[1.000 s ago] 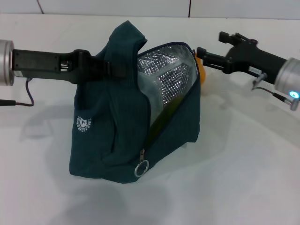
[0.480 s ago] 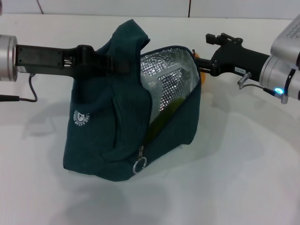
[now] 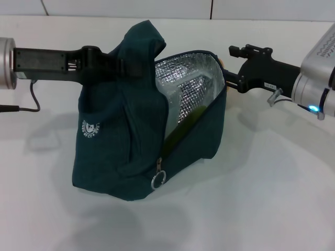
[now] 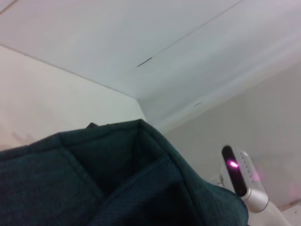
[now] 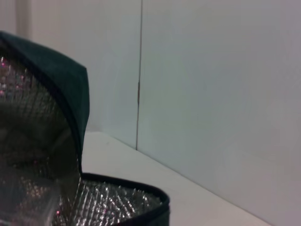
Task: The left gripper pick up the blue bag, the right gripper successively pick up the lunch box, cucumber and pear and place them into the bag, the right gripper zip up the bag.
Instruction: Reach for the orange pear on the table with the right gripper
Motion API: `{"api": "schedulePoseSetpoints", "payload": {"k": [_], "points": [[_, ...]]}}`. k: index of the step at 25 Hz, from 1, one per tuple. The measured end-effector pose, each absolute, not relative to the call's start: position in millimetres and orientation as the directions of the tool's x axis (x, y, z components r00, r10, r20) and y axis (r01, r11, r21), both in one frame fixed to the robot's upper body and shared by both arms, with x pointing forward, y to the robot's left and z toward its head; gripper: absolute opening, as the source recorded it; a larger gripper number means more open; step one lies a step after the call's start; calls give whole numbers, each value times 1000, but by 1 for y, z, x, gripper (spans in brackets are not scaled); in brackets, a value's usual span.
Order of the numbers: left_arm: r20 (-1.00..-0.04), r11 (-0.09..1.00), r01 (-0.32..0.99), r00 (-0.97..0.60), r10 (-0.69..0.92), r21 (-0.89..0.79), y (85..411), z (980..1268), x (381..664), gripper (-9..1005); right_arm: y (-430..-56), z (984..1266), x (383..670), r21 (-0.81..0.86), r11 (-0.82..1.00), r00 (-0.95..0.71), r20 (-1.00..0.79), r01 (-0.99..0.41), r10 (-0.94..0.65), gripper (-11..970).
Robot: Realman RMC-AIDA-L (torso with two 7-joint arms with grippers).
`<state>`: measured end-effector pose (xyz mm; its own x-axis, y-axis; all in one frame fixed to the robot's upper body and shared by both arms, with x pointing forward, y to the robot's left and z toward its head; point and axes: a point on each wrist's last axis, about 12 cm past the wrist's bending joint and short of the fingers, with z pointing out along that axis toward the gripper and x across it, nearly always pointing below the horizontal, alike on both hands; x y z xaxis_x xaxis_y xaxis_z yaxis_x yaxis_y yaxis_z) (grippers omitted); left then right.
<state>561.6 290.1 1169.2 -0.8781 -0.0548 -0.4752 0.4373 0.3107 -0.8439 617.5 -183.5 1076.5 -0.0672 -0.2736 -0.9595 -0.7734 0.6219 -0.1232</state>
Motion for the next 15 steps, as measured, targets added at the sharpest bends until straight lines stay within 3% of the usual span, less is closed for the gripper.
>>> {"api": "schedulePoseSetpoints", "payload": {"k": [10,15], "points": [[-477,302,440,-877,-59,-846,288,1165,558,59,-182,1079,618,-176,604,-18,-954,-777,-300,616],[-475,300,437,-877,-64,-848,288,1164,557,59,-182,1079,618,-184,604,-11,-952,-776,-305,439]]}}
